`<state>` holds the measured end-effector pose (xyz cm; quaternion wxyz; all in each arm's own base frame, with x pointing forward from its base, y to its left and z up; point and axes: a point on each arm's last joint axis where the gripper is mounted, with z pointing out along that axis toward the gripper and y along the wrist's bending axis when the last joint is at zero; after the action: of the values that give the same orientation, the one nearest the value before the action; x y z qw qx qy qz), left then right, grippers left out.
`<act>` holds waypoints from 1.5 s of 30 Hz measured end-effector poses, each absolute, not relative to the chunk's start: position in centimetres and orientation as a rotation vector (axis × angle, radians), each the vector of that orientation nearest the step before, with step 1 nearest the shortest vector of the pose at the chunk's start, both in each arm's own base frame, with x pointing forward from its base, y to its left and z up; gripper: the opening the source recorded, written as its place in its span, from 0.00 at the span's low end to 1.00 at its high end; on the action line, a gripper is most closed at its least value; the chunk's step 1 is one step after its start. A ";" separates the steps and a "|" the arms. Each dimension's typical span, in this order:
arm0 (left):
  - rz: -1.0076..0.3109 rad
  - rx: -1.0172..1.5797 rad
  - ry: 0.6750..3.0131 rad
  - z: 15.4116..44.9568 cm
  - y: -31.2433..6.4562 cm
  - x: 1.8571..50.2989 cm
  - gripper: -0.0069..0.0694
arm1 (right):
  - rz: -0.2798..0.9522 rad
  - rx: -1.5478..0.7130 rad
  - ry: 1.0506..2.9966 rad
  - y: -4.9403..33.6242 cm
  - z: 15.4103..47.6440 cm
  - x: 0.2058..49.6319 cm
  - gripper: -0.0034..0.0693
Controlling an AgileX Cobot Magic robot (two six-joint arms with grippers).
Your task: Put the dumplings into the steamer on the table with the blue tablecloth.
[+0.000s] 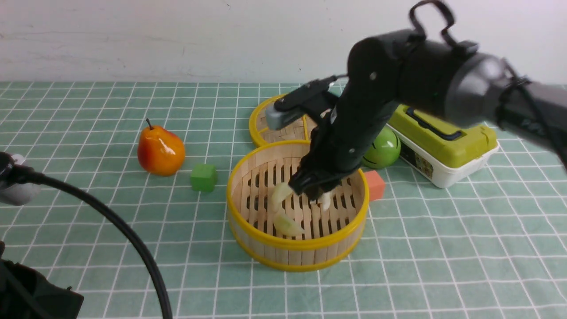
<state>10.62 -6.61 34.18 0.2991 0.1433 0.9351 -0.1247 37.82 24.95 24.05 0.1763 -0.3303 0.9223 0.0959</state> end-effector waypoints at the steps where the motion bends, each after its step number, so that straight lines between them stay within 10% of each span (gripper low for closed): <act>1: -0.333 0.380 2.477 34.3 -6.5 10.5 0.10 | 0.272 -0.926 2.623 25.2 23.4 37.9 0.36; 15: -0.332 0.326 2.320 30.1 -3.2 6.2 0.10 | 0.253 -0.872 2.674 25.0 24.4 37.4 0.63; 29: -0.447 0.226 2.151 29.2 -1.7 3.8 0.11 | 0.453 -0.661 2.195 16.4 37.7 23.7 0.03; 45: -0.445 0.226 2.156 29.2 -1.7 3.8 0.13 | 0.505 -0.566 1.909 8.9 37.8 12.3 0.02</act>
<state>3.83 -1.71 29.16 0.4478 0.0914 0.8711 -0.1797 12.28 8.92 37.76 0.5172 -0.2358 0.7954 0.2102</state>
